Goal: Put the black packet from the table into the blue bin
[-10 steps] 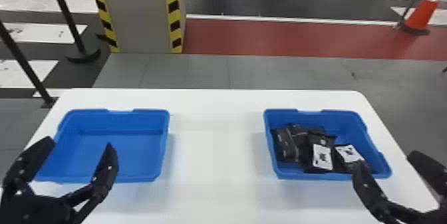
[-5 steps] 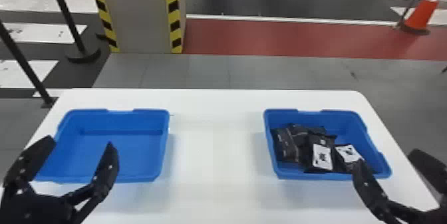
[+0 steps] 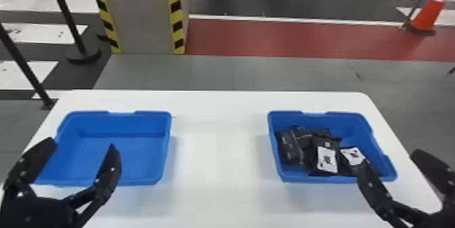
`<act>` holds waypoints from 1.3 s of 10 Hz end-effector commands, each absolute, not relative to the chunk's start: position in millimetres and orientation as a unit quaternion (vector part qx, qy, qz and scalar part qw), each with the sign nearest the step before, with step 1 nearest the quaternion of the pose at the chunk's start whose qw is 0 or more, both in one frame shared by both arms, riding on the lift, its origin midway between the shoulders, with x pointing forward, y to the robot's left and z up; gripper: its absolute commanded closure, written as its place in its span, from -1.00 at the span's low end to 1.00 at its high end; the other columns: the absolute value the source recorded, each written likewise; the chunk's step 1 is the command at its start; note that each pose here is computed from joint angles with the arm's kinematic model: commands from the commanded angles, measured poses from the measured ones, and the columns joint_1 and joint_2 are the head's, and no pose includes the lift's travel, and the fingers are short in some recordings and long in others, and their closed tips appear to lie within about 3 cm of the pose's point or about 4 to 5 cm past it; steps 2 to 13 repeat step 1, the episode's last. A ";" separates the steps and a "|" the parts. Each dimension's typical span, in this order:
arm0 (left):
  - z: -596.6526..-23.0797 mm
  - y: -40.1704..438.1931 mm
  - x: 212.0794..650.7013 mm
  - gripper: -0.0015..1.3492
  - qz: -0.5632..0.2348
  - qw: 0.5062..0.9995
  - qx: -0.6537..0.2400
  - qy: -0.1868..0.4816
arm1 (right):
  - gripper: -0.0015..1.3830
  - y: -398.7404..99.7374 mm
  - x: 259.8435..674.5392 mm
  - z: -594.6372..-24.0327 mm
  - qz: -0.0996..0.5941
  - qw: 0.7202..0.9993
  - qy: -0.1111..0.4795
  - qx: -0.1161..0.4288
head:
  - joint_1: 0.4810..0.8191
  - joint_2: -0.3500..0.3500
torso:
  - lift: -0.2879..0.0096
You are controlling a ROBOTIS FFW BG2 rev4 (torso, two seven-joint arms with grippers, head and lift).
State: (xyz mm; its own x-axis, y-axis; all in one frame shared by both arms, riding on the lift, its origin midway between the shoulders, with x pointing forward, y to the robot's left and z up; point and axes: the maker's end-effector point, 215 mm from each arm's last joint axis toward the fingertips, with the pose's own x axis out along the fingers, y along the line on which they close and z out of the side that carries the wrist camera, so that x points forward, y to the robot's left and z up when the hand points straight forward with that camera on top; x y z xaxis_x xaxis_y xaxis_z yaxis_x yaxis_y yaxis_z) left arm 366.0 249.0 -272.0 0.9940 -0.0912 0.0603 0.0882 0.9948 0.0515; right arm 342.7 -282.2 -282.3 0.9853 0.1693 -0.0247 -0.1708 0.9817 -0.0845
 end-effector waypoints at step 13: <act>-271.3 248.9 366.4 -0.83 -0.045 0.998 0.024 -0.032 | -0.75 -282.2 343.0 -280.4 0.085 0.995 0.007 -0.044 | 0.27 -0.16 | 0.20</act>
